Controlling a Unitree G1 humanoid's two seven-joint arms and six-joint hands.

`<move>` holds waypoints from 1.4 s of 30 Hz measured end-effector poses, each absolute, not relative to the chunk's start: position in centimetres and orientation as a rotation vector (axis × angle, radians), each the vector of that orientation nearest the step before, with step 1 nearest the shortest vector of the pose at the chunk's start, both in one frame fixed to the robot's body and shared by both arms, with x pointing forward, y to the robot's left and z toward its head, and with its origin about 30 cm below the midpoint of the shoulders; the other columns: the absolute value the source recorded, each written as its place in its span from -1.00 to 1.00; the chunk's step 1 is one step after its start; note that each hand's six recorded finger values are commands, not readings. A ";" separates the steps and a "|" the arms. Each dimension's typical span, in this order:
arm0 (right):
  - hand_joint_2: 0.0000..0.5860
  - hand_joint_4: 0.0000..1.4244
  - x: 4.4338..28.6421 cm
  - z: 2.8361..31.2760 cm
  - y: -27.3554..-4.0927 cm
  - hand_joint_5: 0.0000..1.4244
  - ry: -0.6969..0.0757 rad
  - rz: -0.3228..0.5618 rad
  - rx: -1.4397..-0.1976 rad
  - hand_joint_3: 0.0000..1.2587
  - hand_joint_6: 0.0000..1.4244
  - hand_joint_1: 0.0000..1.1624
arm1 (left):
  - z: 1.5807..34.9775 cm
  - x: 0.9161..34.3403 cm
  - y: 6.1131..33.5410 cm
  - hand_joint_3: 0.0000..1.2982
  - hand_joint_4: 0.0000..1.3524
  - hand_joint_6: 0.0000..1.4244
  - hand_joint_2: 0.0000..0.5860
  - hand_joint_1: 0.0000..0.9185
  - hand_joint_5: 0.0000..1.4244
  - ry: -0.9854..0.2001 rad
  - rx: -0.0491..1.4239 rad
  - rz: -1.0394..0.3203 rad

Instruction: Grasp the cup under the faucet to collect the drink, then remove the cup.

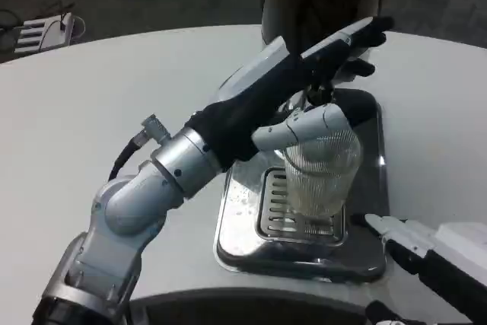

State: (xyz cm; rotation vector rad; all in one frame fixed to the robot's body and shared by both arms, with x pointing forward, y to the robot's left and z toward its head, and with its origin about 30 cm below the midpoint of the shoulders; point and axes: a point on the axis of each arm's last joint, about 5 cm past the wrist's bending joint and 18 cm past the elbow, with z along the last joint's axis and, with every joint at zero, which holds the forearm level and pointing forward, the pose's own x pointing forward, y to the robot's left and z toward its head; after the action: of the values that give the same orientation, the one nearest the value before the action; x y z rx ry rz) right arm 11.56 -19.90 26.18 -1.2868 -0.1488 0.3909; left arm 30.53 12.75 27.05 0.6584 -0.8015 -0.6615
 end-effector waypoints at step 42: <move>-0.28 -1.00 22.2 19.3 -20.4 -1.00 -0.339 0.190 -0.584 -1.00 -0.98 0.32 | 26.9 29.7 12.5 -1.00 -1.00 -1.00 -0.72 -1.00 -1.00 -0.871 0.830 -0.589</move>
State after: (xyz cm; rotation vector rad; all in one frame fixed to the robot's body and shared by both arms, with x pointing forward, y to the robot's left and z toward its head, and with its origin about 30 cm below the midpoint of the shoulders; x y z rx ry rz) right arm 22.22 -20.36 19.27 -0.5839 -0.3391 0.1899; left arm 29.70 12.50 26.86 0.8295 -0.8714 -0.5885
